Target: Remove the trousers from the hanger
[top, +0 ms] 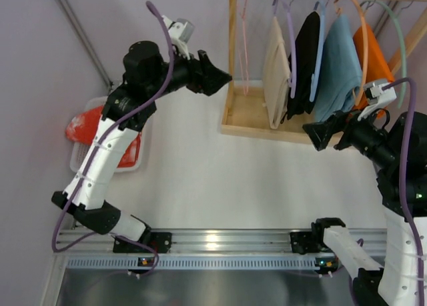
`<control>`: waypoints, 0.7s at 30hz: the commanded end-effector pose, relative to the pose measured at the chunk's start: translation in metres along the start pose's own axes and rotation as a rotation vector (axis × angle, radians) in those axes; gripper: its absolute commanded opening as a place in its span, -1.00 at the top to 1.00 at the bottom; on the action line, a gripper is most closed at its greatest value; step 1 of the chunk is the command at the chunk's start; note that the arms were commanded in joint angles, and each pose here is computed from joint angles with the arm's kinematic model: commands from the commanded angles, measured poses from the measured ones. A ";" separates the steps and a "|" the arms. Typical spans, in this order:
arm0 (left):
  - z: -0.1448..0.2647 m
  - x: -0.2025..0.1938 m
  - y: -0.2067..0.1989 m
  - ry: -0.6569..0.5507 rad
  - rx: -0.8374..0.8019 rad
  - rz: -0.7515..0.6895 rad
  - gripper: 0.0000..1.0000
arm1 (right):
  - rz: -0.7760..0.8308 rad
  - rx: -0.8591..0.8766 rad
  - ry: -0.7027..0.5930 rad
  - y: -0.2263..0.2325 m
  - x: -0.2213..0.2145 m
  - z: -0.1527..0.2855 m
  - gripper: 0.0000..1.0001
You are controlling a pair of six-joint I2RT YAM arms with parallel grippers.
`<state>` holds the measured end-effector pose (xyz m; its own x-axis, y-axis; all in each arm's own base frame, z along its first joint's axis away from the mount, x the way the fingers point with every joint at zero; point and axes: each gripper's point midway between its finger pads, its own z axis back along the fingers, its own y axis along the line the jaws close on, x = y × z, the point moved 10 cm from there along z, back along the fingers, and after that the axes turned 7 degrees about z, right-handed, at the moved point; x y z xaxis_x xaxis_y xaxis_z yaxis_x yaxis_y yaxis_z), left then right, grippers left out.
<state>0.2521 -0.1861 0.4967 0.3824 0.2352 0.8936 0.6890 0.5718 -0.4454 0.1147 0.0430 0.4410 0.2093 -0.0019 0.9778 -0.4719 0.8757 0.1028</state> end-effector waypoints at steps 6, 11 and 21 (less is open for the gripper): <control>-0.079 -0.007 -0.060 -0.103 -0.179 0.090 -0.51 | 0.008 -0.075 -0.100 -0.001 0.024 0.009 -0.99; -0.121 -0.001 -0.070 -0.170 -0.191 0.134 -0.48 | -0.001 -0.132 -0.122 -0.003 0.029 0.011 -0.99; -0.179 -0.023 -0.055 -0.176 -0.186 0.165 -0.57 | 0.007 -0.153 -0.135 -0.004 0.032 0.014 -0.99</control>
<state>0.3130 -0.3570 0.4684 0.4574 0.3682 0.8094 0.6920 0.4243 -0.5841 0.1117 0.0357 0.4630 0.1495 -0.0409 0.9879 -0.3625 0.9273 0.0932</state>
